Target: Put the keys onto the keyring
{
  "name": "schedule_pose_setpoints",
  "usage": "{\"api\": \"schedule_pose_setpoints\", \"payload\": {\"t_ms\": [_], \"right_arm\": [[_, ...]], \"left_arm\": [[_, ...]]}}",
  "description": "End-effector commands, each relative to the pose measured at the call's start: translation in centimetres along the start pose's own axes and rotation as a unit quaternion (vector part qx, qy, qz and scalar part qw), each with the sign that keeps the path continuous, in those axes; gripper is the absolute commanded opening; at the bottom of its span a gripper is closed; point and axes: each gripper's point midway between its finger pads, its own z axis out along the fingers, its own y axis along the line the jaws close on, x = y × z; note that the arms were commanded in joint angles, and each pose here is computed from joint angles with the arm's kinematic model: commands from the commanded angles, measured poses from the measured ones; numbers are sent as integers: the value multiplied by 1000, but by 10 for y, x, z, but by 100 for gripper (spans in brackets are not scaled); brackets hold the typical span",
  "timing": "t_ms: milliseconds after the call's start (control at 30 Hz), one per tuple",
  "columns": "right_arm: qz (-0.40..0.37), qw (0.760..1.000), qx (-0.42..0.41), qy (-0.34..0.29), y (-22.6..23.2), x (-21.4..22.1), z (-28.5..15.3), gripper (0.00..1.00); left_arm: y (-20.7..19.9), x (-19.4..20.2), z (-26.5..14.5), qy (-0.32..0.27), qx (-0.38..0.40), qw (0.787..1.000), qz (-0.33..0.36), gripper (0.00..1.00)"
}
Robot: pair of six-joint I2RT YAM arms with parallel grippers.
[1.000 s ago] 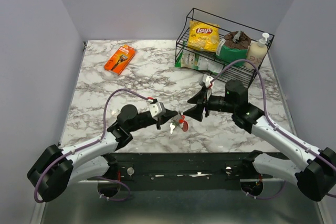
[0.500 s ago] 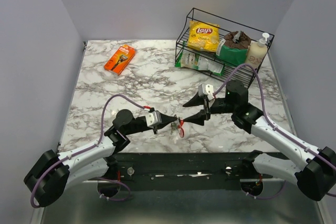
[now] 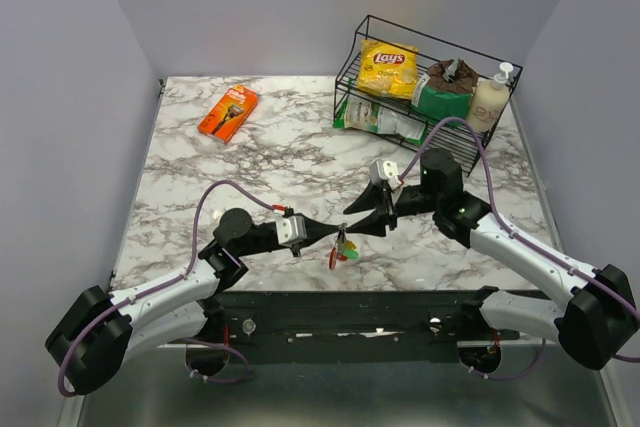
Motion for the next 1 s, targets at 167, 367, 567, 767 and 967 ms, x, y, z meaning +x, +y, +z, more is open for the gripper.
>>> {"api": "schedule_pose_setpoints", "payload": {"t_ms": [167,367,567,767,967], "right_arm": [[3,999,-48,-1,14,-6,2,50],[12,998,-61,2,16,-5,3,45],[13,998,-54,6,11,-2,6,38],[17,998,-54,5,11,-5,6,27],[9,998,-55,-9,13,-15,5,25]], "left_arm": [[4,-30,5,-45,3,998,34,0],[5,-31,5,-49,-1,998,33,0],[4,-36,6,-61,2,998,33,0],[4,-39,7,-67,4,997,31,0],[2,-38,9,-71,10,997,24,0]]}}
